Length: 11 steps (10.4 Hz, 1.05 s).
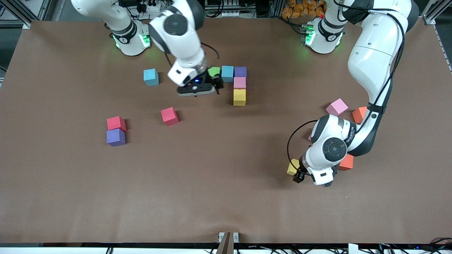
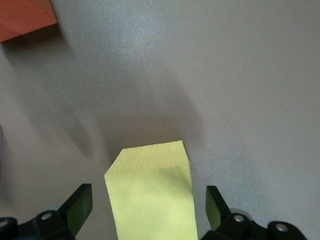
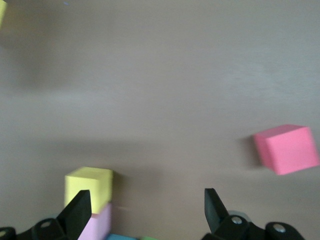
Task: Form number 2 with 11 blocks
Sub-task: 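Grasp yellow with the left gripper while the right gripper reaches the pink cube, then carry the yellow cube with the left gripper while the right gripper lifts pink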
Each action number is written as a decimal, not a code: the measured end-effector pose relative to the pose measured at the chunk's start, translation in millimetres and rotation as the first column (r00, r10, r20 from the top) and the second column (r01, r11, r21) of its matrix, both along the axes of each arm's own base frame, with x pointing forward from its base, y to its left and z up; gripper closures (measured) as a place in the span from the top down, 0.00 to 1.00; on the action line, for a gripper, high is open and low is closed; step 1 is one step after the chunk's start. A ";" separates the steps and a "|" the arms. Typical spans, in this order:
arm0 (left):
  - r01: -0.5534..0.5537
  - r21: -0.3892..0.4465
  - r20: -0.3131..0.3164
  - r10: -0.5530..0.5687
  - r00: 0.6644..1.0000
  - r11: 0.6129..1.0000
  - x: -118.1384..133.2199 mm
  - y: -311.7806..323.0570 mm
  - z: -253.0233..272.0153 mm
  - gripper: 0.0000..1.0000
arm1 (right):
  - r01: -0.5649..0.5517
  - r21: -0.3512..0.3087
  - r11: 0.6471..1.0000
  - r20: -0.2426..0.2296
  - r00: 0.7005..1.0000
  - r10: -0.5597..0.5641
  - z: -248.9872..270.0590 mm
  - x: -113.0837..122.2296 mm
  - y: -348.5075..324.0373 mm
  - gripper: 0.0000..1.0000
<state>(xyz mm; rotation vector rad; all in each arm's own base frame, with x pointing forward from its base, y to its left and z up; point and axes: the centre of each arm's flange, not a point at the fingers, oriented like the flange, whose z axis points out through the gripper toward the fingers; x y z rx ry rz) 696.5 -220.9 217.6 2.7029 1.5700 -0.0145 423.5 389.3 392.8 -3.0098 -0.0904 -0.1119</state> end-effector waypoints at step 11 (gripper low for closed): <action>0.000 0.001 -0.016 0.000 1.000 1.000 -1.9 -0.1 -12.6 0.92 | -0.293 -0.102 0.951 0.051 0.953 0.299 -156.8 25.0 -170.3 1.00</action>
